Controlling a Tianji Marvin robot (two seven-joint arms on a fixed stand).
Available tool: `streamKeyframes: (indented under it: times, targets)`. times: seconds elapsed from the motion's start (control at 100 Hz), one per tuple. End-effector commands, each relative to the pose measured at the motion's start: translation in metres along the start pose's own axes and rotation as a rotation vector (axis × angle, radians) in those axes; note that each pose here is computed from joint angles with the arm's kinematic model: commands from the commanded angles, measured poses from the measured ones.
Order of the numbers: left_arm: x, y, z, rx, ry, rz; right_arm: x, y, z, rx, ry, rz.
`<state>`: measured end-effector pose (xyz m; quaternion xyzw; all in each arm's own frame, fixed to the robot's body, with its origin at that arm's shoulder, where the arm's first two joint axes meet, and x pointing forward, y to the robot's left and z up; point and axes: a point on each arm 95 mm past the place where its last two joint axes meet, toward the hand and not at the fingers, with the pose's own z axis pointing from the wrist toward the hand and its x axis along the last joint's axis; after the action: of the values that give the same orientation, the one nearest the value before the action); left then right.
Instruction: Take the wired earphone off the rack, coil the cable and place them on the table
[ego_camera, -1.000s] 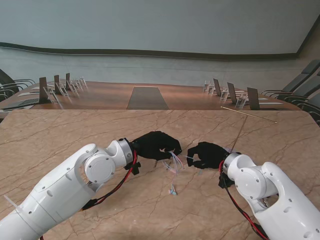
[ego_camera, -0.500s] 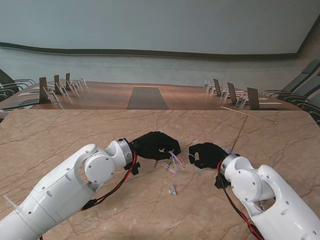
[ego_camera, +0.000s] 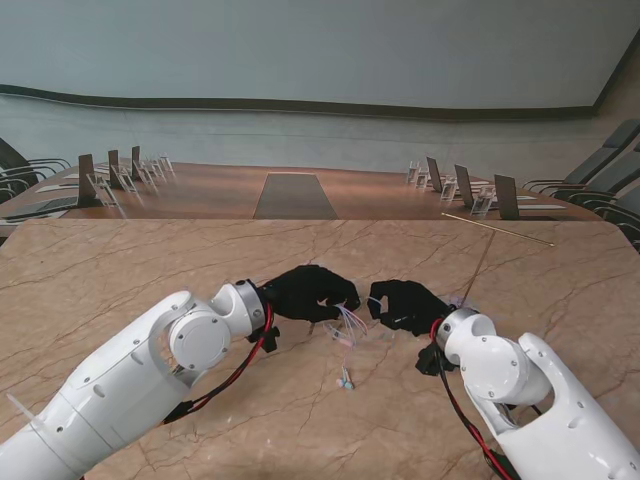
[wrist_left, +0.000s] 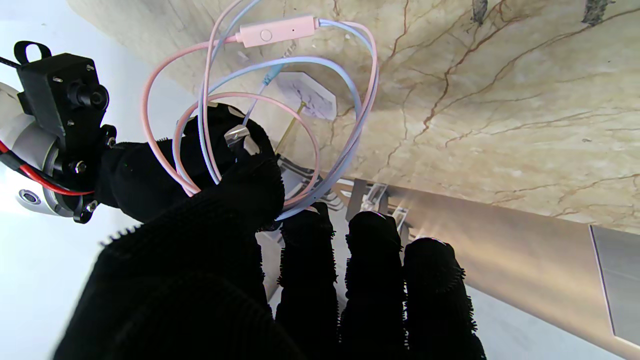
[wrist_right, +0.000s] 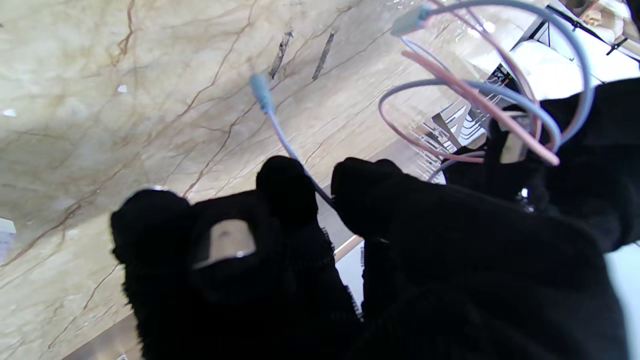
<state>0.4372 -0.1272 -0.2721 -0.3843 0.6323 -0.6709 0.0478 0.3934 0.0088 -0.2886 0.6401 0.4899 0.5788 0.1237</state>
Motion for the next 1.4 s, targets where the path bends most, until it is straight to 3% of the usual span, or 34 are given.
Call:
streamKeyframes:
  times: [0.0, 0.35, 0.77, 1.39]
  targets:
    - [0.002, 0.003, 0.001, -0.002, 0.0, -0.005, 0.005, 0.0, -0.002, -0.01, 0.01, 0.023]
    - [0.003, 0.007, 0.001, -0.002, 0.01, -0.013, 0.009, 0.009, 0.002, -0.072, 0.015, 0.129]
    - [0.011, 0.011, 0.0, -0.039, 0.038, -0.01, 0.006, 0.022, 0.008, -0.08, 0.019, 0.102]
    - [0.02, 0.018, 0.003, -0.073, 0.048, -0.029, 0.017, 0.023, 0.017, -0.086, 0.051, 0.119]
